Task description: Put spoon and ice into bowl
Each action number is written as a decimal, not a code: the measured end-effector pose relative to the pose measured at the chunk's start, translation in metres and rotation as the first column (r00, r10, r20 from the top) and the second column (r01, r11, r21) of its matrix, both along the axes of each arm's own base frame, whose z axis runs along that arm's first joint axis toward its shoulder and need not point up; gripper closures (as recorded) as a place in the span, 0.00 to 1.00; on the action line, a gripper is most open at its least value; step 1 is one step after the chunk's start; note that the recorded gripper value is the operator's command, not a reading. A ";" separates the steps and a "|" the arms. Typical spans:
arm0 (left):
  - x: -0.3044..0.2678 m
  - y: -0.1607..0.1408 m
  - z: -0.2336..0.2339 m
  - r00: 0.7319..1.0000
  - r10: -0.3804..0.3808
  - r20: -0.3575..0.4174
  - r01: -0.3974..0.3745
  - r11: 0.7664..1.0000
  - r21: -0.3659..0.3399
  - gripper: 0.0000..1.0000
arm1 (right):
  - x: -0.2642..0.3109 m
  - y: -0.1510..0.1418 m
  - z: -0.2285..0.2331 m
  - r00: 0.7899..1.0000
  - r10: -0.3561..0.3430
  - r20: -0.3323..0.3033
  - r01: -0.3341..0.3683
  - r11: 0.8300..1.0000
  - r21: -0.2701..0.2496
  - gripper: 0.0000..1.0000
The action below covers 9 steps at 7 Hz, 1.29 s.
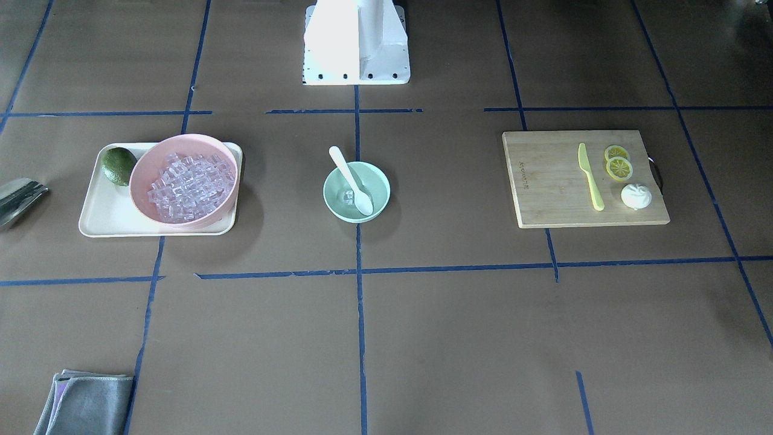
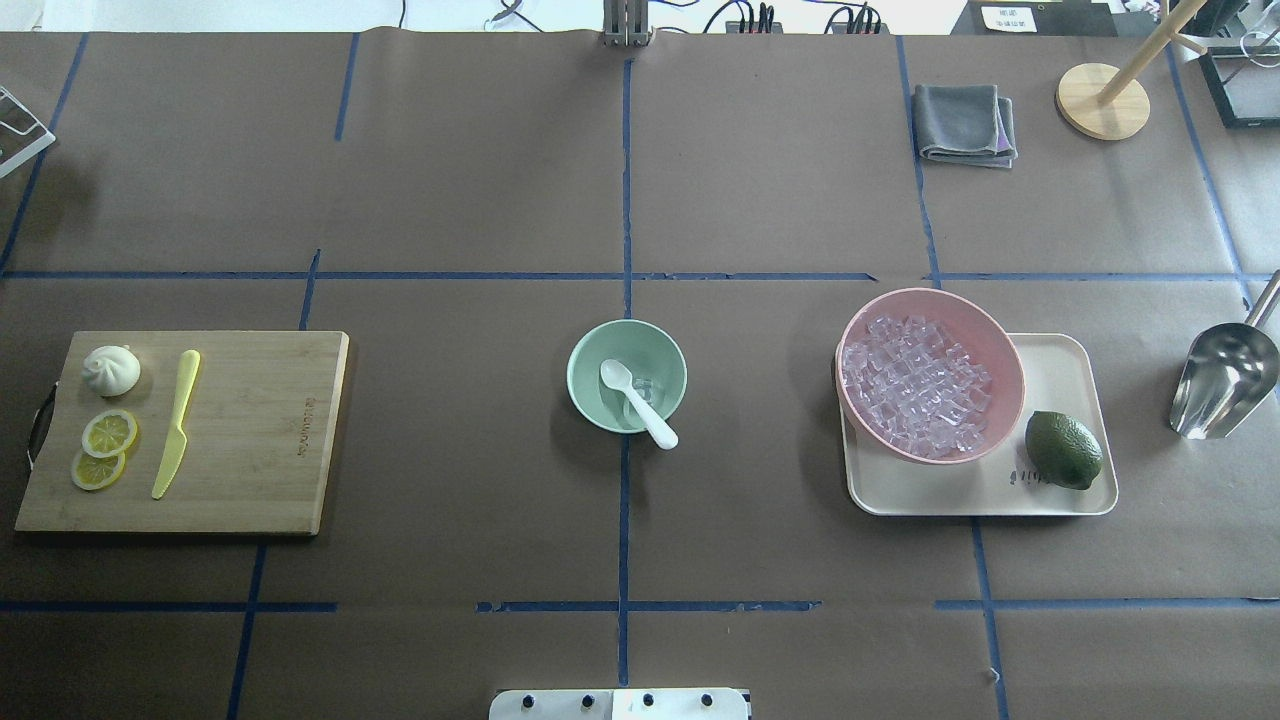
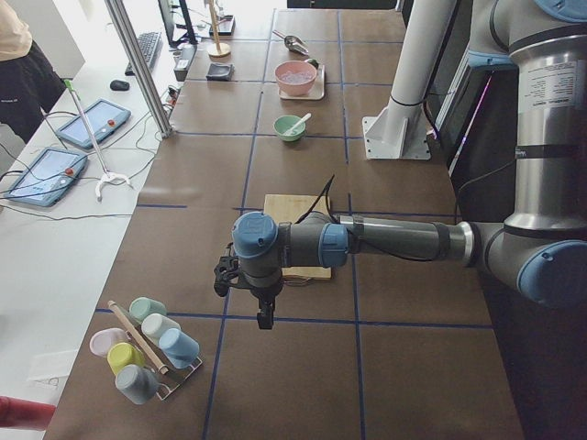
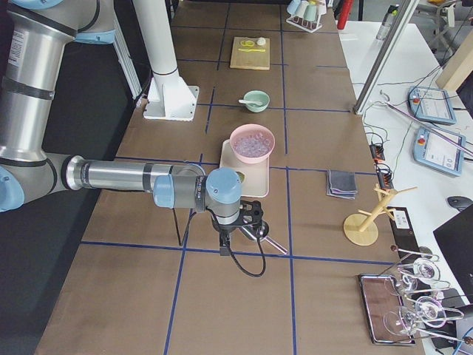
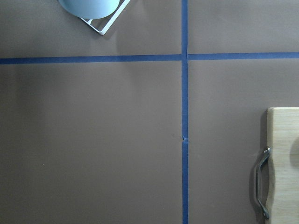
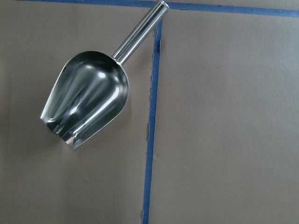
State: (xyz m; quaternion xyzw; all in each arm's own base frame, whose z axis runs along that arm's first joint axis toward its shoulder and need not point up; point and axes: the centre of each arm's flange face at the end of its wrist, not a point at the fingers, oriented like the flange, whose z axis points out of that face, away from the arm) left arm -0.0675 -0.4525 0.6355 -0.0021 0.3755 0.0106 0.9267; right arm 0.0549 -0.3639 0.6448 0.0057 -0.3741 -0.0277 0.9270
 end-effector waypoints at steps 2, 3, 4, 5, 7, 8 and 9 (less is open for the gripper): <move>0.000 -0.001 -0.002 1.000 -0.002 -0.001 0.002 1.000 0.002 0.00 | 0.000 0.000 0.000 1.000 0.001 0.002 -0.001 1.000 -0.001 0.01; 0.000 -0.002 -0.002 1.000 0.000 0.000 0.000 1.000 -0.001 0.00 | 0.000 0.000 0.000 1.000 0.000 0.003 0.000 1.000 -0.001 0.01; 0.000 -0.003 -0.002 1.000 0.002 0.003 -0.002 1.000 -0.002 0.00 | -0.001 0.000 0.000 1.000 0.000 0.006 0.000 1.000 -0.002 0.01; 0.000 -0.002 -0.002 1.000 0.004 0.005 -0.004 1.000 -0.001 0.00 | -0.001 0.000 0.002 1.000 0.000 0.011 0.000 1.000 -0.008 0.01; 0.000 0.002 0.001 1.000 0.005 0.002 -0.005 1.000 -0.007 0.00 | -0.001 0.002 0.011 1.000 0.001 0.012 0.000 1.000 -0.026 0.01; 0.000 0.002 0.000 1.000 0.005 0.000 -0.005 1.000 -0.007 0.00 | -0.001 0.002 0.011 1.000 0.001 0.011 0.000 1.000 -0.027 0.01; 0.001 0.002 0.000 1.000 0.005 -0.001 -0.005 1.000 -0.006 0.00 | -0.001 0.000 0.011 1.000 0.000 0.009 0.000 1.000 -0.023 0.01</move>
